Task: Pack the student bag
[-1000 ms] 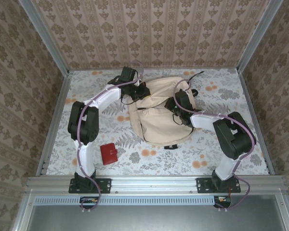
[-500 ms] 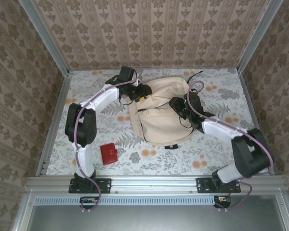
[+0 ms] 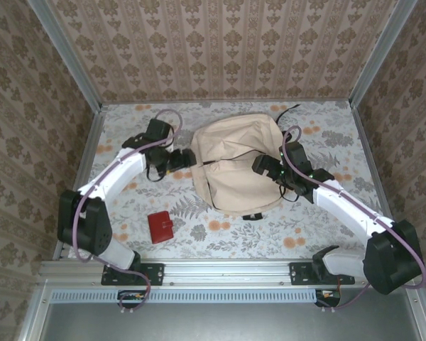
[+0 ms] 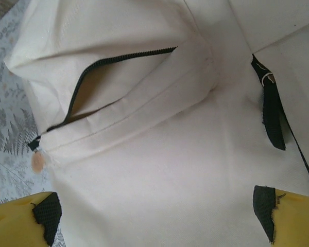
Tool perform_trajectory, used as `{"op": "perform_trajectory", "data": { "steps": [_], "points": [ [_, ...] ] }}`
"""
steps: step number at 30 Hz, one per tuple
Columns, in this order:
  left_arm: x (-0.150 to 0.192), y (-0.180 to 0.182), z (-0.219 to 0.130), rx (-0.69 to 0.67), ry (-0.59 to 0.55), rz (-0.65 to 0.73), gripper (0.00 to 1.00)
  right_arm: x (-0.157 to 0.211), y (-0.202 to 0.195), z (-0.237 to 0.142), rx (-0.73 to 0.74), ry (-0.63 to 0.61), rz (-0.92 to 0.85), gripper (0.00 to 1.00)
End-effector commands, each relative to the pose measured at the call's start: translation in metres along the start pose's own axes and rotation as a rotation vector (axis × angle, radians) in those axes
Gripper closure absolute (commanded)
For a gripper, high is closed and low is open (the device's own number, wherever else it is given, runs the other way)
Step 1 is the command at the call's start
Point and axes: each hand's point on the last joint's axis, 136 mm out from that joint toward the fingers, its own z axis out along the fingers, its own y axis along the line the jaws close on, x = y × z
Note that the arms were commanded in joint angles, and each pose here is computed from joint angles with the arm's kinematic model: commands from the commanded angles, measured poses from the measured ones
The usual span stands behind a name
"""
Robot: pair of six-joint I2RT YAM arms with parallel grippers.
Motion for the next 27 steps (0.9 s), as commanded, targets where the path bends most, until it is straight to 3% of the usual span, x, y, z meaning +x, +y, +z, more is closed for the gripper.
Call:
{"op": "perform_trajectory", "data": {
  "steps": [1,3,6,10,13,19,24,27],
  "points": [
    [0.040,0.051,-0.009,-0.186,0.064,-0.019,0.12,-0.005,0.013,-0.018,-0.004,-0.003,-0.090,0.00],
    [0.063,0.074,-0.012,-0.226,0.083,-0.095,0.10,-0.004,0.019,-0.019,-0.010,0.004,-0.104,0.01],
    [0.093,0.094,-0.008,-0.160,0.121,-0.234,0.06,0.004,0.035,-0.018,-0.044,0.035,-0.142,0.00],
    [0.121,0.117,-0.015,-0.157,0.127,-0.347,0.08,0.024,0.058,-0.007,-0.070,0.117,-0.200,0.01],
    [0.134,0.124,-0.016,-0.152,0.115,-0.404,0.13,0.041,0.077,0.004,-0.097,0.164,-0.230,0.03],
    [0.155,0.124,-0.001,-0.115,0.175,-0.458,0.36,0.060,0.095,0.020,-0.107,0.224,-0.246,0.05],
    [0.161,0.129,0.000,-0.178,0.186,-0.439,0.41,0.063,0.100,0.020,-0.114,0.235,-0.254,0.05],
    [0.163,0.119,0.011,-0.151,0.202,-0.420,0.48,0.065,0.099,0.021,-0.108,0.242,-0.253,0.05]
  ]
}}
